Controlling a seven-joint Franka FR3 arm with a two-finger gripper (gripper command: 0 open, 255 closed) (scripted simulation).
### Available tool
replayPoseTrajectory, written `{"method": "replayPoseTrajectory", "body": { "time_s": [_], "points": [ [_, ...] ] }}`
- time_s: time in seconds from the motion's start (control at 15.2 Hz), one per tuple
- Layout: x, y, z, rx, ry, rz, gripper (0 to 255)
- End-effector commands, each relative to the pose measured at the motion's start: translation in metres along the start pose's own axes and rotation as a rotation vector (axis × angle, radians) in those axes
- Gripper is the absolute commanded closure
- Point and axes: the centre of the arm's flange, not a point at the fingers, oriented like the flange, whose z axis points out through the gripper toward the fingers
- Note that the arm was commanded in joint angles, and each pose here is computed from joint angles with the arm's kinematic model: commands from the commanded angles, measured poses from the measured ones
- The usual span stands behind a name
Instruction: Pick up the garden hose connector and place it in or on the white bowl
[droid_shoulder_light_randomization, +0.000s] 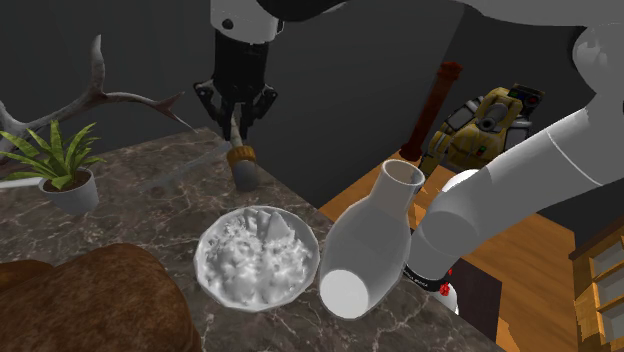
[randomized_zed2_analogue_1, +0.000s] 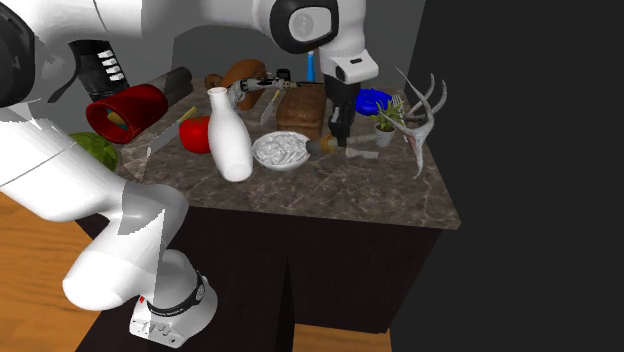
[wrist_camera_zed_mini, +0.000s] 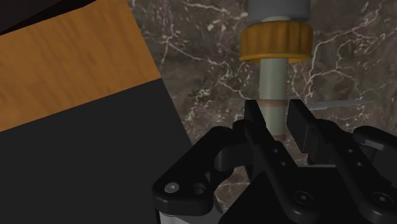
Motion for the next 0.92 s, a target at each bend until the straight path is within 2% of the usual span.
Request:
{"method": "replayPoseTrajectory", "body": {
  "time_s": [0.0, 0.26, 0.86],
  "points": [
    [0.001, -0.002, -0.011, 0.000, 0.000, 0.000, 255],
    [0.003, -0.003, -0.029, 0.000, 0.000, 0.000, 255],
    [-0.114, -0.022, -0.045, 0.000, 0.000, 0.000, 255]
  ]
}}
